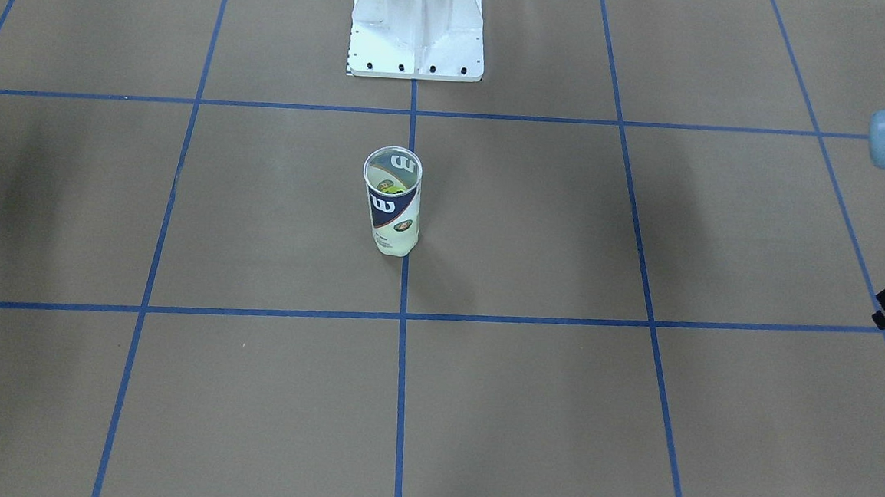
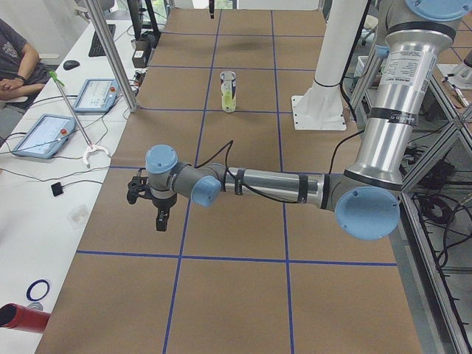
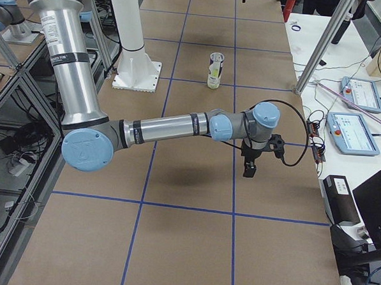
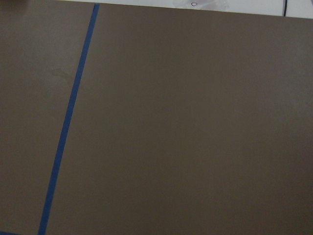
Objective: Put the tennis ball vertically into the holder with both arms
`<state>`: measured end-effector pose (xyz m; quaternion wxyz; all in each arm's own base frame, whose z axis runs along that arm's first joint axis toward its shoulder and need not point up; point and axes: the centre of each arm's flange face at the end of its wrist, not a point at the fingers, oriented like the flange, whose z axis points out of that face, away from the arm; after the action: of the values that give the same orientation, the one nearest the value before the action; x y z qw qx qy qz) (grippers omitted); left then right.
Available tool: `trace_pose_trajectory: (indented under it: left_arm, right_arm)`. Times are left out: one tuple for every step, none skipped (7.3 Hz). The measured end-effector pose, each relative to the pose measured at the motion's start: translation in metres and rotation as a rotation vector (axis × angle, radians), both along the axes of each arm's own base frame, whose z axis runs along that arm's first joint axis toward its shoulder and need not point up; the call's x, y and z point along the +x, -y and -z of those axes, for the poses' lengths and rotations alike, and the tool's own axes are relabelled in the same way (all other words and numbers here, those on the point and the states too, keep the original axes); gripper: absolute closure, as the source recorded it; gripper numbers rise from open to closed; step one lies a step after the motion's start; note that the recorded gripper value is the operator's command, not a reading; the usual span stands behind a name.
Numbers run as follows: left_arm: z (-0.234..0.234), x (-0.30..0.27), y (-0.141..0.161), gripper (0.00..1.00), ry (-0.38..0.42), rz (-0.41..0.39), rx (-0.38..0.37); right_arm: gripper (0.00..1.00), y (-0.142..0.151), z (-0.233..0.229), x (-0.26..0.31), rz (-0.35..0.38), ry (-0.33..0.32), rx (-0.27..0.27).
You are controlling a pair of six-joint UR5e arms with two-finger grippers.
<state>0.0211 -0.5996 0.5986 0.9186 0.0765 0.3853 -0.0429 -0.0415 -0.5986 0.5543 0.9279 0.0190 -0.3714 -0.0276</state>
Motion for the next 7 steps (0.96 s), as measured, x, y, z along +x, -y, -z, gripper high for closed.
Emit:
trace_pose_trajectory:
  left_arm:
    - [-0.02, -0.018, -0.018, 0.01, -0.045, 0.004, -0.041]
    - [-0.037, -0.028, -0.042, 0.01, -0.07, 0.012, -0.076]
    - [-0.045, -0.033, -0.059, 0.01, -0.08, 0.018, -0.094]
    - [-0.049, -0.035, -0.068, 0.01, -0.081, 0.021, -0.111]
    - [-0.05, -0.038, -0.071, 0.01, -0.079, 0.029, -0.142]
    - [-0.044, -0.048, -0.072, 0.01, -0.083, 0.047, -0.185]
    - [-0.029, -0.06, -0.072, 0.01, -0.09, 0.071, -0.226]
  right_arm:
    - [0.01, -0.005, -0.009, 0.004, 0.002, -0.004, -0.009]
    - [0.01, -0.01, -0.018, 0.007, 0.003, -0.009, -0.018]
    - [0.01, -0.013, -0.023, 0.008, 0.003, -0.015, -0.025]
    - [0.01, -0.016, -0.027, 0.009, 0.003, -0.017, -0.03]
    - [0.01, -0.017, -0.029, 0.009, 0.004, -0.015, -0.036]
    - [0.01, -0.019, -0.03, 0.01, 0.003, -0.014, -0.04]
    - [0.01, -0.02, -0.03, 0.01, 0.001, -0.016, -0.042]
